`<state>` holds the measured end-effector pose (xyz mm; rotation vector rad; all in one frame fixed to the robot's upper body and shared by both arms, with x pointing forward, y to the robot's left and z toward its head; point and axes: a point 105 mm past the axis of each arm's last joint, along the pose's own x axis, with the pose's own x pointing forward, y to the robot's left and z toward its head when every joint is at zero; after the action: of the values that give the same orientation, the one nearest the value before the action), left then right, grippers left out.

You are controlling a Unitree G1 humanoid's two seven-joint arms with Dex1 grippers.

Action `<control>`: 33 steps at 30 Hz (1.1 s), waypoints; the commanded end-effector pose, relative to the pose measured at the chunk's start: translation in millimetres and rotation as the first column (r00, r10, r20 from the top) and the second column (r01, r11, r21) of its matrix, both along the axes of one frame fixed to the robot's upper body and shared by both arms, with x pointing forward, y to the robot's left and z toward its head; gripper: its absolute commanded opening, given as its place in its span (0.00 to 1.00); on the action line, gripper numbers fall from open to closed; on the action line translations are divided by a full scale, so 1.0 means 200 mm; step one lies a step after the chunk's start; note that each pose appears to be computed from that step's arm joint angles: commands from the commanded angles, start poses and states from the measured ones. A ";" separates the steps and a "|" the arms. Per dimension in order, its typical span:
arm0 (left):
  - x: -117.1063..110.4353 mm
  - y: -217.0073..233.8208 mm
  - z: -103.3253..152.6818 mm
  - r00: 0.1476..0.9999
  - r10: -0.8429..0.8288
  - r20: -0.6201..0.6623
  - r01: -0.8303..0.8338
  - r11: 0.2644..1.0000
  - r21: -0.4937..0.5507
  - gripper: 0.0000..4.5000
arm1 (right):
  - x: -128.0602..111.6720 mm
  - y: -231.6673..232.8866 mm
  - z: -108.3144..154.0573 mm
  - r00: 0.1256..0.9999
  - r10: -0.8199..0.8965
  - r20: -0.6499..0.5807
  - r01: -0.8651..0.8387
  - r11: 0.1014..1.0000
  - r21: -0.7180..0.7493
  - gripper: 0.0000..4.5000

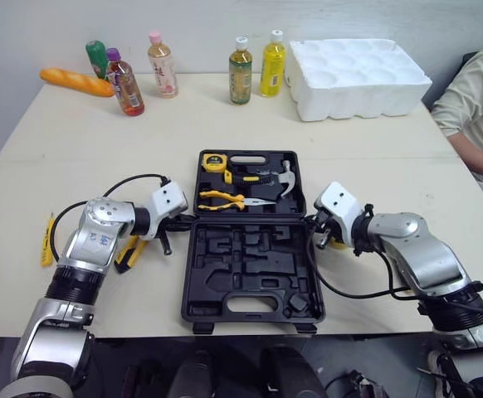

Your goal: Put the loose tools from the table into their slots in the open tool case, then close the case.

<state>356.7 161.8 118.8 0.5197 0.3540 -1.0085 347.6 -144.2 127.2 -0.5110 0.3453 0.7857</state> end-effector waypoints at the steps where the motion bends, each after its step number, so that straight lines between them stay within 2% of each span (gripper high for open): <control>1: -0.02 0.00 0.00 1.000 0.028 -0.001 -0.028 0.997 -0.072 0.00 | -0.05 0.09 0.11 0.990 0.126 0.064 -0.129 0.991 0.045 0.01; 6: -0.09 0.17 0.06 0.995 0.092 0.032 -0.087 0.989 -0.120 0.00 | -0.08 -0.09 0.21 0.992 0.080 0.101 -0.081 0.997 0.001 0.01; 8: -0.17 0.23 0.15 0.994 0.113 -0.002 -0.110 0.965 -0.238 0.00 | -0.13 -0.18 0.27 0.992 0.070 0.104 -0.075 0.996 0.041 0.01; 10: -0.31 0.31 0.24 0.992 0.110 -0.057 -0.123 0.920 -0.371 0.00 | -0.25 -0.24 0.33 0.991 0.108 0.084 -0.117 0.987 0.106 0.15; 11: -0.38 0.39 0.25 0.984 0.144 -0.102 -0.173 0.899 -0.403 0.07 | -0.31 -0.29 0.36 0.994 0.100 0.054 -0.107 0.984 0.145 0.22; 13: -0.52 0.53 0.25 0.961 0.207 -0.183 -0.267 0.865 -0.424 0.20 | -0.40 -0.40 0.38 0.998 0.061 0.003 -0.061 0.982 0.178 0.42; 15: -0.63 0.64 0.24 0.932 0.281 -0.229 -0.355 0.840 -0.412 0.40 | -0.48 -0.51 0.38 0.999 0.007 -0.034 -0.001 0.984 0.176 0.65; 16: -0.68 0.71 0.23 0.912 0.330 -0.241 -0.403 0.825 -0.395 0.47 | -0.51 -0.57 0.38 0.999 -0.026 -0.048 0.033 0.986 0.166 0.73; 18: -0.76 0.87 0.19 0.851 0.465 -0.243 -0.524 0.780 -0.343 0.69 | -0.55 -0.71 0.39 0.992 -0.109 -0.067 0.118 0.984 0.133 0.98; 19: -0.79 0.95 0.17 0.819 0.524 -0.234 -0.574 0.754 -0.321 0.75 | -0.57 -0.76 0.40 0.987 -0.143 -0.070 0.151 0.981 0.123 1.00; 20: -0.82 1.05 0.16 0.777 0.594 -0.208 -0.629 0.718 -0.298 0.87 | -0.58 -0.81 0.41 0.982 -0.175 -0.070 0.182 0.976 0.119 1.00; 22: -0.88 1.24 0.16 0.671 0.728 -0.143 -0.735 0.627 -0.260 0.99 | -0.60 -0.91 0.43 0.970 -0.234 -0.065 0.240 0.963 0.123 1.00; 25: -0.94 1.40 0.16 0.579 0.811 -0.088 -0.805 0.551 -0.222 0.99 | -0.61 -1.04 0.43 0.951 -0.303 -0.060 0.307 0.948 0.087 1.00; 29: -0.96 1.50 0.16 0.521 0.851 -0.065 -0.841 0.498 -0.214 0.99 | -0.61 -1.16 0.44 0.938 -0.346 -0.004 0.346 0.937 0.054 1.00; 33: -0.93 1.46 0.11 0.548 0.834 -0.066 -0.827 0.527 -0.196 0.99 | -0.60 -1.18 0.42 0.943 -0.334 0.002 0.333 0.942 0.042 1.00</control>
<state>167.7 456.6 137.4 0.0720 0.4042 -0.0539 227.0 -378.6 202.4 -0.3572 0.4152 0.4584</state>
